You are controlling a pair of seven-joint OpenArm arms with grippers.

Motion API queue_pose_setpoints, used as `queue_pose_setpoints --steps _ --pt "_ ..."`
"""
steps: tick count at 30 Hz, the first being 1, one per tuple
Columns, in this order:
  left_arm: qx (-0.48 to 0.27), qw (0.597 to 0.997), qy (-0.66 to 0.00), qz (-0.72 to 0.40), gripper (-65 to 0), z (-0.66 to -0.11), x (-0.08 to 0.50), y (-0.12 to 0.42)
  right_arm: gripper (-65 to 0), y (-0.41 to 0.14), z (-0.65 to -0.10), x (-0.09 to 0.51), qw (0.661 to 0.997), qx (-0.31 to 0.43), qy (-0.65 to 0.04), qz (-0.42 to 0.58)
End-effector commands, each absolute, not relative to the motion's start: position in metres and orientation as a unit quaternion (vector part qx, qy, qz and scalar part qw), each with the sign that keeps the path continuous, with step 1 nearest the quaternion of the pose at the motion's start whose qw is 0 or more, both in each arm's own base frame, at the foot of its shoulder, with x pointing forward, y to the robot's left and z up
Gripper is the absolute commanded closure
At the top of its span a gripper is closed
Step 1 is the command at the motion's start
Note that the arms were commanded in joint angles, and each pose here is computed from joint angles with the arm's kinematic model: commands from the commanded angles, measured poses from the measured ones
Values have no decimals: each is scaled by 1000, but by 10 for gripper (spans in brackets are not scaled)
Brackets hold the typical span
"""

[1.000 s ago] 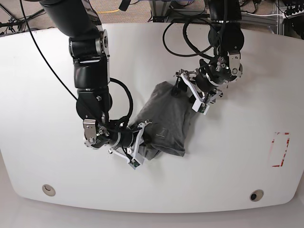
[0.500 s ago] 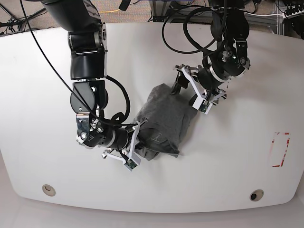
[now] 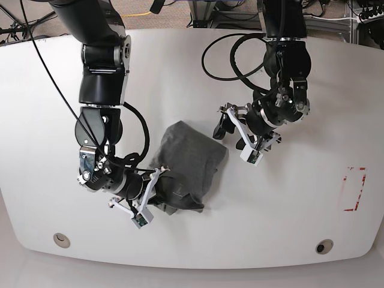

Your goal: Fold the T-shirt properly

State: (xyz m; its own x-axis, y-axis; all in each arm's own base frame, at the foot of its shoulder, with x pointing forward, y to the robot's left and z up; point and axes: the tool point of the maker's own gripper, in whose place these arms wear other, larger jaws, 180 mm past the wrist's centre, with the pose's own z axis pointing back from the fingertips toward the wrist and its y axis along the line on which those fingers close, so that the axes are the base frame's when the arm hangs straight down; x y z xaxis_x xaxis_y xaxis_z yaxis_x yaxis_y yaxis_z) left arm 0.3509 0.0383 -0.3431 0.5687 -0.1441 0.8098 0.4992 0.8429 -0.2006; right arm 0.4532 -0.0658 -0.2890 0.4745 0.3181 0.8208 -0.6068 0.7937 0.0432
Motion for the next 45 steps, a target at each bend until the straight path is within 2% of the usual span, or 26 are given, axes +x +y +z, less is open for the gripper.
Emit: queue_pose_setpoints --steps 1,10,12,14,16,20,23,29,35,45 --pt "-226 836 -466 -178 -392 -323 366 32 -19 -63 -272 465 827 177 -460 270" --pt "-277 808 -494 -163 -392 -314 379 -5 -21 -69 -285 466 832 189 -454 257" --pt "-282 807 -494 -161 -392 -314 382 -9 -46 -70 -285 466 833 187 -453 257" --pt "-282 806 -494 -162 -392 -313 384 -9 -111 -71 -285 466 833 185 -453 258" --pt "-283 807 -492 -161 -392 -315 382 -9 -238 -73 -284 466 834 183 -452 259" --pt "-280 807 -494 -163 -390 -311 381 -7 -441 -93 -275 475 835 169 -463 242" --pt "-275 809 -493 -165 -390 -313 370 -5 -512 -105 -269 483 832 171 -481 218" --pt "-268 802 -505 -173 -390 -302 359 -3 -479 -109 -275 505 824 188 -501 187" --pt "-270 800 -506 -176 -390 -301 350 -8 -379 -113 -308 515 839 180 -481 180" --pt "-275 800 -503 -176 -390 -299 347 -19 -376 -102 -359 512 848 196 -463 166"
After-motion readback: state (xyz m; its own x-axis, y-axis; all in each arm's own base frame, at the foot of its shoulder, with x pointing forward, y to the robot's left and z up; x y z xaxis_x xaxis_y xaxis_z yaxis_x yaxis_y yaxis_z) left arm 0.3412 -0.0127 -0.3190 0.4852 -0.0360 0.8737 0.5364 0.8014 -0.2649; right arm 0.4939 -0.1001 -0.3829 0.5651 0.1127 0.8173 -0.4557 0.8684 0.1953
